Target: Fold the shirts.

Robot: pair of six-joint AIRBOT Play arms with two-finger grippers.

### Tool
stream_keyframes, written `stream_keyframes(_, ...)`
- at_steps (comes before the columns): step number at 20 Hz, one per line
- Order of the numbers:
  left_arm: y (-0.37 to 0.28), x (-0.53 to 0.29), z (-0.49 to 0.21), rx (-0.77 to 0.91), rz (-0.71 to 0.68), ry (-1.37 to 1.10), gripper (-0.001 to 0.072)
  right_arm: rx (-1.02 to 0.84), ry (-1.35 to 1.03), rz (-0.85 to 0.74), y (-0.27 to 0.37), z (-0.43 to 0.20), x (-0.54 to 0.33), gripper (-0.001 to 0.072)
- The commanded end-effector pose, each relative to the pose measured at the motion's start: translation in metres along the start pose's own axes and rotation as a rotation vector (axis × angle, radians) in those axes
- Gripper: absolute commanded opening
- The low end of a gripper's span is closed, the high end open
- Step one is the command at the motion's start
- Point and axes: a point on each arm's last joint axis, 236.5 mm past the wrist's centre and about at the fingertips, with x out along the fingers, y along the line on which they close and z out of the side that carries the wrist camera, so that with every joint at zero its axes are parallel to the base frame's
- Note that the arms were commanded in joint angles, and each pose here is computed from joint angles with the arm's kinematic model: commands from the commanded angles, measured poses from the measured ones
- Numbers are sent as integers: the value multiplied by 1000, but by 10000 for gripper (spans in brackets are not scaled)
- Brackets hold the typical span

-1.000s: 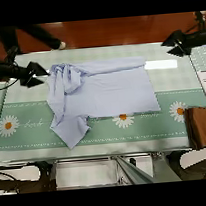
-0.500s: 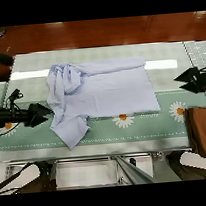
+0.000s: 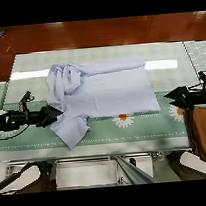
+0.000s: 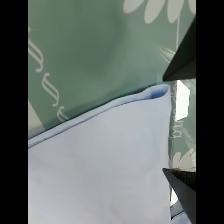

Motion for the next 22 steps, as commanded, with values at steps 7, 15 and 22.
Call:
stream_keyframes(7, 10, 23, -5, 32, 78, 56, 17, 26, -31, -8, -9, 4, -3, 617)
stream_keyframes(15, 10, 14, -3, 58, 107, 90, 17, 125, 103, -203, -56, -27, -1, 617)
stream_keyframes(22, 10, 14, -3, 43, 108, 89, 17, 36, 232, -118, -3, -24, 63, 617)
